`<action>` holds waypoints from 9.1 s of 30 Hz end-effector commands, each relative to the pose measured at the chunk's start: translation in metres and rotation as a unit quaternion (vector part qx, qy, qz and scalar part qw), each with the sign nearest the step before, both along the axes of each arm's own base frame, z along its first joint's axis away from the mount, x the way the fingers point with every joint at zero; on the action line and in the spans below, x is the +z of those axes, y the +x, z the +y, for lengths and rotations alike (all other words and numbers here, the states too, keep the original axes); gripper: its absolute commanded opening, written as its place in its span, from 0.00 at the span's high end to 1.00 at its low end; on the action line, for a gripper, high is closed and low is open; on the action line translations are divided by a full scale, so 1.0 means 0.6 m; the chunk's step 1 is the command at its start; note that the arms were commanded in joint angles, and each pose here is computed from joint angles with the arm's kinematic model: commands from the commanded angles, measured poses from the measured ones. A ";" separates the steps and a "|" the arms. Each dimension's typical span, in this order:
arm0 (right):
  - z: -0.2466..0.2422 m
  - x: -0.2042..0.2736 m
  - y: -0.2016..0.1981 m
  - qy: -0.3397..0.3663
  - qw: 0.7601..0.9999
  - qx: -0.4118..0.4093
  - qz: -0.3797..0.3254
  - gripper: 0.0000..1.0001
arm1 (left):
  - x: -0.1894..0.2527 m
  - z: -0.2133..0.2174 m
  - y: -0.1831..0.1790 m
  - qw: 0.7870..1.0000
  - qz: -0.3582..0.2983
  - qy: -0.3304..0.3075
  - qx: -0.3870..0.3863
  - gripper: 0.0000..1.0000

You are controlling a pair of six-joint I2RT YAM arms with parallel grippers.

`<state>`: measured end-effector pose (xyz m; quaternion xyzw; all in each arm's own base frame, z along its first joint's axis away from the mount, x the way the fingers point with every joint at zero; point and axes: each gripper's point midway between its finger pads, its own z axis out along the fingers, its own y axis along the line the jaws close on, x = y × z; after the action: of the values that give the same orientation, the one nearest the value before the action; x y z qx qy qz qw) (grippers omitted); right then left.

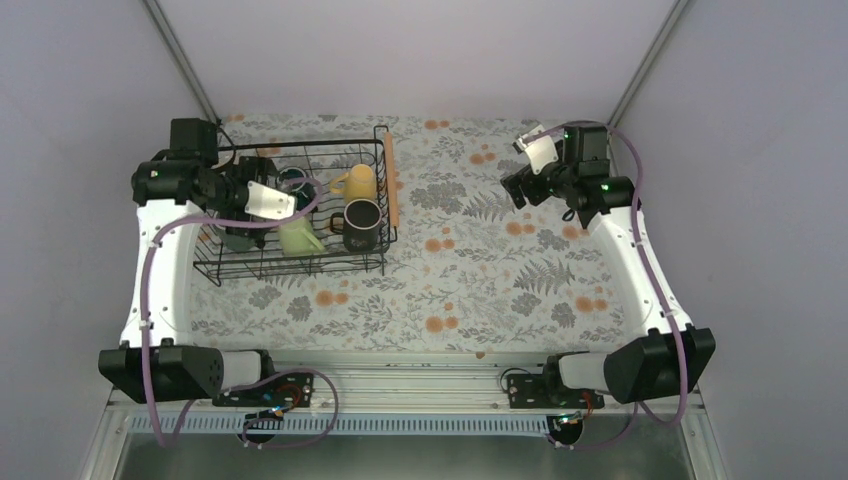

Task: Unload the cups from the dish rack

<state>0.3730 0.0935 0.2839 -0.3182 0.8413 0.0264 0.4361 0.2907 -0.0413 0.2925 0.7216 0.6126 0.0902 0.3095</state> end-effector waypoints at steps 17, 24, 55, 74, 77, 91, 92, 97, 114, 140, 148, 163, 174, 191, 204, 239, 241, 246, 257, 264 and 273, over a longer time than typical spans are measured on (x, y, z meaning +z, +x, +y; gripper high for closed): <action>0.019 -0.044 -0.001 -0.017 0.999 0.032 0.022 0.01 | -0.164 -0.090 0.084 0.987 0.123 0.088 -0.047 0.97; 0.017 -0.066 -0.001 -0.027 0.999 0.033 0.029 0.00 | -0.217 -0.083 0.066 0.980 0.148 0.128 -0.047 0.97; 0.021 -0.093 -0.006 -0.018 0.998 0.036 0.054 0.01 | -0.322 -0.067 0.040 0.962 0.192 0.193 -0.030 0.74; 0.020 -0.064 -0.012 -0.013 0.998 0.033 0.045 0.02 | -0.305 -0.058 0.042 0.961 0.184 0.207 -0.015 0.98; 0.021 -0.055 -0.012 -0.011 0.999 0.032 0.042 0.02 | -0.272 -0.060 0.053 0.966 0.160 0.202 -0.011 0.98; 0.046 0.030 -0.033 0.025 0.997 0.071 0.001 0.02 | 0.094 -0.154 0.063 0.999 -0.032 -0.027 -0.011 0.98; 0.055 0.038 -0.039 0.036 0.996 0.086 0.001 0.02 | 0.113 -0.168 0.059 0.997 -0.045 -0.056 -0.023 0.98; 0.115 0.092 -0.087 0.114 0.975 0.193 0.002 0.01 | 0.188 -0.233 0.027 0.967 -0.113 -0.213 -0.085 0.98; 0.221 0.150 -0.043 0.232 0.905 0.354 0.048 0.00 | 0.318 -0.335 0.102 0.870 -0.136 -0.449 -0.153 0.98; 0.376 0.115 0.060 0.262 0.853 0.444 0.078 0.05 | 0.281 -0.392 0.206 0.845 -0.099 -0.489 -0.191 0.98; 0.381 0.145 0.046 0.272 0.839 0.468 0.054 0.26 | 0.271 -0.401 0.217 0.837 -0.066 -0.505 -0.199 0.98; 0.370 0.152 0.050 0.258 0.863 0.432 0.046 0.96 | 0.262 -0.395 0.192 0.851 -0.054 -0.482 -0.200 0.91; 0.291 0.109 0.125 0.140 0.953 0.269 0.016 0.97 | 0.267 -0.333 0.186 0.885 -0.120 -0.425 -0.145 0.19; -0.088 -0.156 0.279 -0.141 0.976 -0.033 0.164 0.97 | 0.194 -0.100 0.276 0.951 -0.157 -0.236 0.126 0.07; -0.278 -0.269 0.229 -0.178 0.931 -0.131 0.290 0.97 | 0.066 -0.006 0.242 0.976 -0.105 -0.126 0.145 0.00; -0.385 -0.364 0.211 -0.152 0.911 -0.182 0.336 0.83 | -0.004 -0.027 0.176 0.982 -0.038 -0.154 0.102 0.00; -0.386 -0.367 0.209 -0.154 0.910 -0.185 0.337 0.83 | -0.003 -0.029 0.174 0.982 -0.038 -0.156 0.098 0.00; -0.384 -0.363 0.209 -0.152 0.911 -0.187 0.336 0.71 | -0.006 -0.036 0.171 0.982 -0.018 -0.164 0.092 0.00; -0.378 -0.209 0.231 -0.203 0.932 -0.216 0.207 0.22 | -0.021 -0.066 0.154 0.980 -0.002 -0.186 0.070 0.00; -0.263 -0.129 0.191 -0.208 0.949 -0.166 0.171 0.03 | -0.089 -0.101 0.099 0.987 0.087 -0.133 0.033 0.00; -0.100 -0.064 0.140 -0.159 0.974 -0.078 0.144 0.00 | -0.137 -0.115 0.085 0.990 0.120 -0.076 0.002 0.00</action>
<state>0.4727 0.0042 0.2411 -0.3040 0.9079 -0.1423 0.2510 0.3488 -0.1060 0.2283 0.6773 0.6616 -0.0365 0.3196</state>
